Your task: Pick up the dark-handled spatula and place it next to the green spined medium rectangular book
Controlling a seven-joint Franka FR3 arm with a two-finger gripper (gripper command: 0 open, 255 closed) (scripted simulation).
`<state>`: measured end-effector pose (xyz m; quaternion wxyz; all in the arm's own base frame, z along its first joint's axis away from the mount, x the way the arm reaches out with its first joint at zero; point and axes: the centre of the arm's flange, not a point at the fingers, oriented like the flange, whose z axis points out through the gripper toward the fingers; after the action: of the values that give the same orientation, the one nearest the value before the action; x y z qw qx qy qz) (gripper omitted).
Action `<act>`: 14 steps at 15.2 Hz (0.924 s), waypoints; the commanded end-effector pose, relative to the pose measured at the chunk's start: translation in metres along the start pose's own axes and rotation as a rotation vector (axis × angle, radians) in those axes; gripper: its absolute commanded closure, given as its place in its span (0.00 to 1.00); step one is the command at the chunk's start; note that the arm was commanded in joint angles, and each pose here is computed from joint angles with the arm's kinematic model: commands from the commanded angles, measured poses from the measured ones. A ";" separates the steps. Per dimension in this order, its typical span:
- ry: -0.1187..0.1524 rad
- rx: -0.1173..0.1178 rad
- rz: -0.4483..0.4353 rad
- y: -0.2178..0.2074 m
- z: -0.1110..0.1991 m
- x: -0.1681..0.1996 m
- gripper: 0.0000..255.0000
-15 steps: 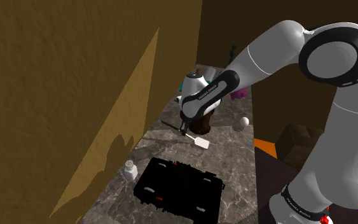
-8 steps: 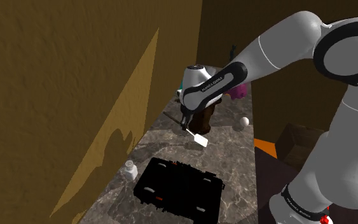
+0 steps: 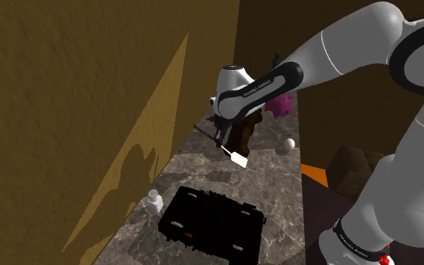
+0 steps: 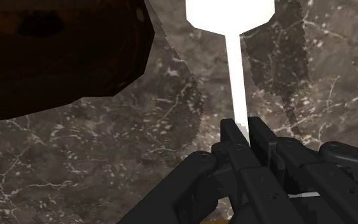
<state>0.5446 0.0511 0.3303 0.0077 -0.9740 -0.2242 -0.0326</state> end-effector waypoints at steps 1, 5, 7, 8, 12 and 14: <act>-0.001 0.000 0.000 0.013 -0.003 0.003 1.00; -0.001 0.000 0.000 0.065 -0.002 0.014 1.00; -0.001 0.000 0.000 0.090 -0.002 0.020 1.00; -0.001 0.000 0.000 0.103 -0.002 0.022 1.00; -0.001 0.000 0.000 0.155 -0.001 0.033 1.00; -0.001 0.000 0.000 0.181 -0.001 0.039 1.00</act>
<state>0.6491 -0.0770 0.3321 0.0106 -0.9736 -0.2259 -0.0308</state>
